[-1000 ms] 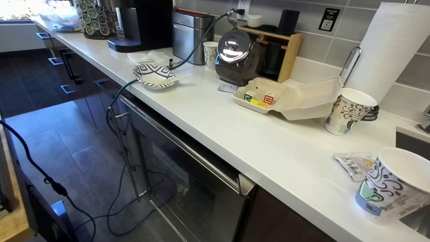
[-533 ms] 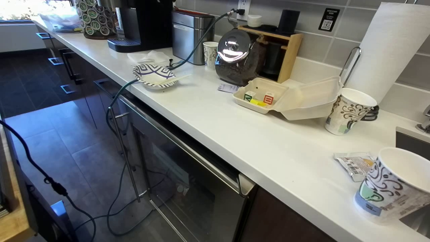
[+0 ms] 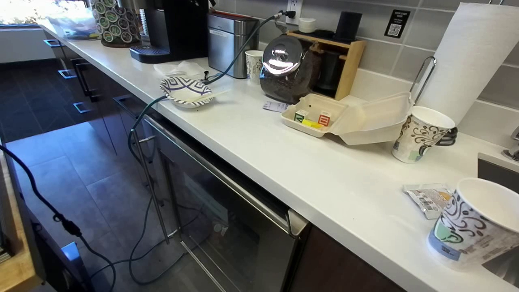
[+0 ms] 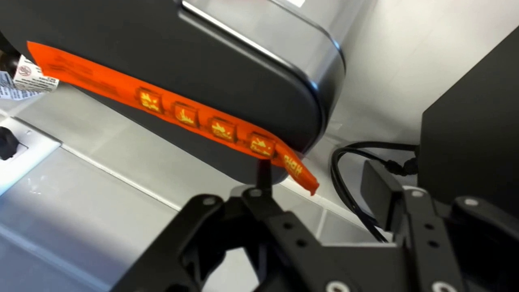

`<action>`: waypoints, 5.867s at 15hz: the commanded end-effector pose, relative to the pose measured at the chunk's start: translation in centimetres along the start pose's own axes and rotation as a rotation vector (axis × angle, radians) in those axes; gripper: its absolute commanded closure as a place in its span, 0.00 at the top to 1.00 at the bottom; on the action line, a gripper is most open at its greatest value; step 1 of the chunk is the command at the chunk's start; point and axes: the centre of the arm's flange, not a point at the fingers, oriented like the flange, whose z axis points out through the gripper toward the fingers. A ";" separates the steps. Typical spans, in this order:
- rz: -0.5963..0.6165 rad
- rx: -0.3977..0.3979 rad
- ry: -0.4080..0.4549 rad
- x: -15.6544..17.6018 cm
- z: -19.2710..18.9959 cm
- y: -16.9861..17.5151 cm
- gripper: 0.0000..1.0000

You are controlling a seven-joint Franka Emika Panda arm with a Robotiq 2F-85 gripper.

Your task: Put the orange object on the blue and white object

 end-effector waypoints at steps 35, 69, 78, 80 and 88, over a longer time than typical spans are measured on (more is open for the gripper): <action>0.487 -0.117 -0.354 -23.1 -6.6 5.7 0.00; 0.350 -0.356 -0.203 -29.9 -5.4 5.0 0.00; 0.275 -0.379 -0.366 -31.6 1.3 2.9 0.00; 0.256 -0.392 -0.390 -31.7 2.4 2.5 0.00; 0.216 -0.405 -0.464 -31.4 4.4 1.3 0.40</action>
